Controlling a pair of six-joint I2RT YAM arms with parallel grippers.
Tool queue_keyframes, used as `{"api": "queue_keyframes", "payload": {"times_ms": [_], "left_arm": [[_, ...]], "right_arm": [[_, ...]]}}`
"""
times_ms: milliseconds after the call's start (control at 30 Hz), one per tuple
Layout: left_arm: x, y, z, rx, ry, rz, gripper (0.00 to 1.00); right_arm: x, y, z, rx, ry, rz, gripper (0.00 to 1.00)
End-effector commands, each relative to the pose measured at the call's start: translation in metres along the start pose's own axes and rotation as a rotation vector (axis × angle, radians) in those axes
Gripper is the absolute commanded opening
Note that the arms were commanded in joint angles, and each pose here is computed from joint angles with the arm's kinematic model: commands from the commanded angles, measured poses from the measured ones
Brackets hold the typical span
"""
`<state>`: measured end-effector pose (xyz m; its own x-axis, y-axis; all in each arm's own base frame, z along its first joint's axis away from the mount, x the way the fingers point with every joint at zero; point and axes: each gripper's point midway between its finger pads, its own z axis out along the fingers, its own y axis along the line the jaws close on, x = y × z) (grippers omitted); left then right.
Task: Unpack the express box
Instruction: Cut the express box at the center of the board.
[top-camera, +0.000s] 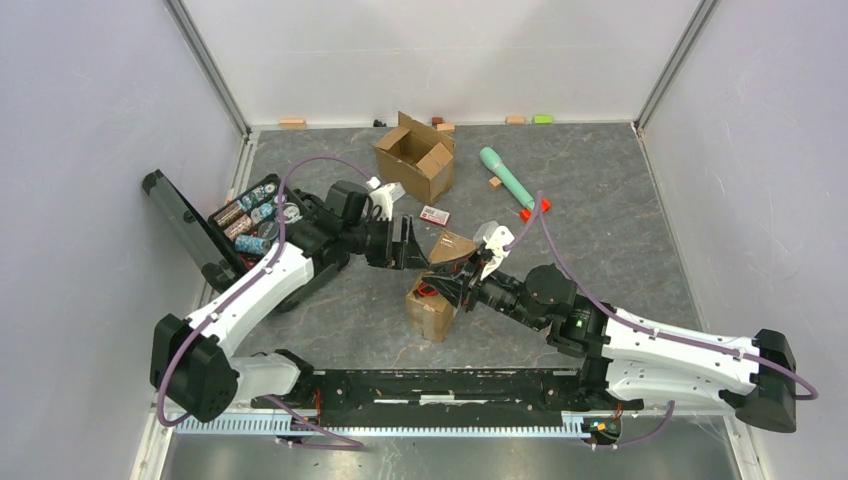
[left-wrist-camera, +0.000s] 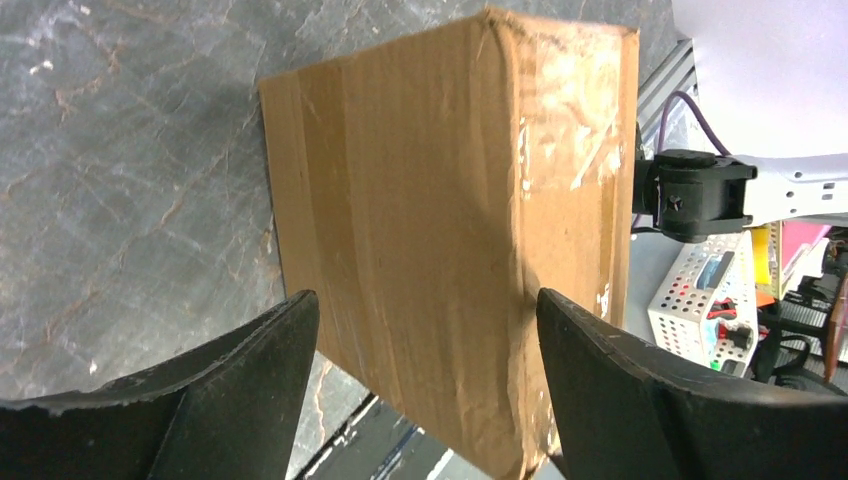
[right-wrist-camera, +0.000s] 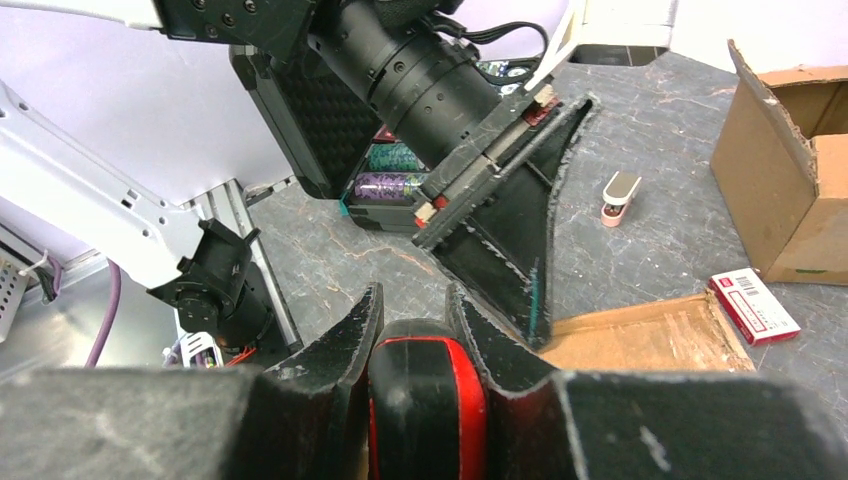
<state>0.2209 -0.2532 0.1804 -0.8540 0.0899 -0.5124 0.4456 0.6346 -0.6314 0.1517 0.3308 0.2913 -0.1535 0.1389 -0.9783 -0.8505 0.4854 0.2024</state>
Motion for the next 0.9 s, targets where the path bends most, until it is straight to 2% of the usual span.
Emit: {"api": "queue_keyframes", "payload": {"times_ms": [0, 233, 400, 667, 867], "left_arm": [[0.000, -0.016, -0.029, 0.036, 0.015, 0.022, 0.86], [0.024, -0.023, -0.043, 0.062, 0.064, 0.007, 0.80], [0.034, -0.016, -0.041, 0.047, 0.096, -0.015, 0.68], [0.044, -0.022, -0.042, 0.092, 0.140, -0.025, 0.64], [0.047, -0.030, -0.040, 0.150, 0.180, -0.046, 0.56]], "right_arm": [[0.007, -0.009, -0.004, 0.043, 0.034, -0.044, 0.00], [0.005, -0.010, -0.004, 0.046, 0.016, -0.041, 0.00], [0.003, -0.010, -0.004, 0.044, 0.003, -0.045, 0.00], [0.003, -0.008, -0.001, 0.038, 0.005, -0.050, 0.00], [0.005, -0.008, 0.000, 0.037, 0.004, -0.047, 0.00]]}}
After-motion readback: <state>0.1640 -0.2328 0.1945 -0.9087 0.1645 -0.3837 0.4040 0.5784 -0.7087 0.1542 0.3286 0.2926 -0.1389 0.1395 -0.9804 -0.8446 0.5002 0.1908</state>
